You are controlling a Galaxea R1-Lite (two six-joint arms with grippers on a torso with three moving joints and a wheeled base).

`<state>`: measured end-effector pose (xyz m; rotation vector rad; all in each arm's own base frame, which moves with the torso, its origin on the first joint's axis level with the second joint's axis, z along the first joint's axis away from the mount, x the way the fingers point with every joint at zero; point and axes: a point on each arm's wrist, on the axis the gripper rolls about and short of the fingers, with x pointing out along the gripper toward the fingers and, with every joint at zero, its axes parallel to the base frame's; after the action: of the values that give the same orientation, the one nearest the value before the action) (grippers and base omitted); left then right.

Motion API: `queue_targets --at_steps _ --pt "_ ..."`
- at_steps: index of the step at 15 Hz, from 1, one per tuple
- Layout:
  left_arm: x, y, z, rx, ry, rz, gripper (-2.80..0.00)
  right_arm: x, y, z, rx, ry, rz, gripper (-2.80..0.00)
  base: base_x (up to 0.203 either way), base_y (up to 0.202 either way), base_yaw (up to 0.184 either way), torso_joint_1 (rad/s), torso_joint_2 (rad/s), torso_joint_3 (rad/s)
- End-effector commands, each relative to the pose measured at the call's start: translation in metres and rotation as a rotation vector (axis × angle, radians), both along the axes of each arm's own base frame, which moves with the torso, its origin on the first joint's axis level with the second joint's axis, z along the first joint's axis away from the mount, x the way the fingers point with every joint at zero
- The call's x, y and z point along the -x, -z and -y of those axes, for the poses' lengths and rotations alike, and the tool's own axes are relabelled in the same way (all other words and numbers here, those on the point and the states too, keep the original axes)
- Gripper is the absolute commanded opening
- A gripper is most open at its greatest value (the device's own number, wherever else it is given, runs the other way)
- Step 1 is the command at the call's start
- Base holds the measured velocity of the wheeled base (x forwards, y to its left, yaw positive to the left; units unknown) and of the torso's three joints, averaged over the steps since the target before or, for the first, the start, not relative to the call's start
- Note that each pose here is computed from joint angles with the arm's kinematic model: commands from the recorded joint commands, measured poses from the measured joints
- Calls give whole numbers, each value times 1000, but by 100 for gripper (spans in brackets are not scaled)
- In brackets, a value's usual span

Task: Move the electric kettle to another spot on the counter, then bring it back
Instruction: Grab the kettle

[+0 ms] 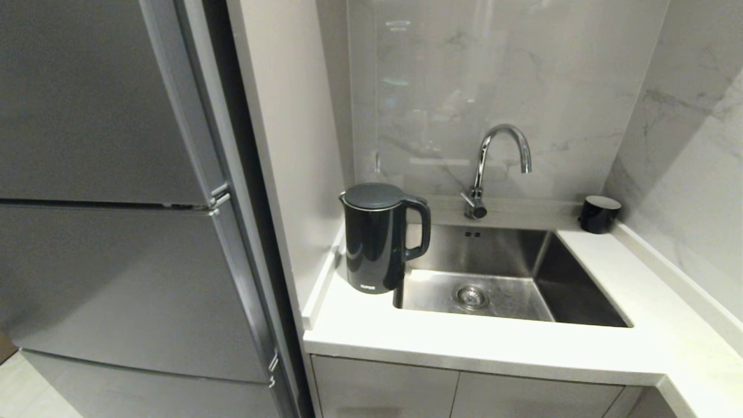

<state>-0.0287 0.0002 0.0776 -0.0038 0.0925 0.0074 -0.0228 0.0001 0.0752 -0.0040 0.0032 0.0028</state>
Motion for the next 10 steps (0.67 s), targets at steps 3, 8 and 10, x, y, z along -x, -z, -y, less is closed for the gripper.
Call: queue_targets --at_steps 3,8,10 --pt "0 0 0 0 0 -1 -280 0 0 0 1 0 0 -280 0 0 0 150 -369 -225" --pt "0 0 0 0 0 -1 -280 0 0 0 1 0 0 -280 0 0 0 141 -347 -205" --pt "0 0 0 0 0 -1 -280 0 0 0 1 0 0 -280 0 0 0 146 -342 -204"
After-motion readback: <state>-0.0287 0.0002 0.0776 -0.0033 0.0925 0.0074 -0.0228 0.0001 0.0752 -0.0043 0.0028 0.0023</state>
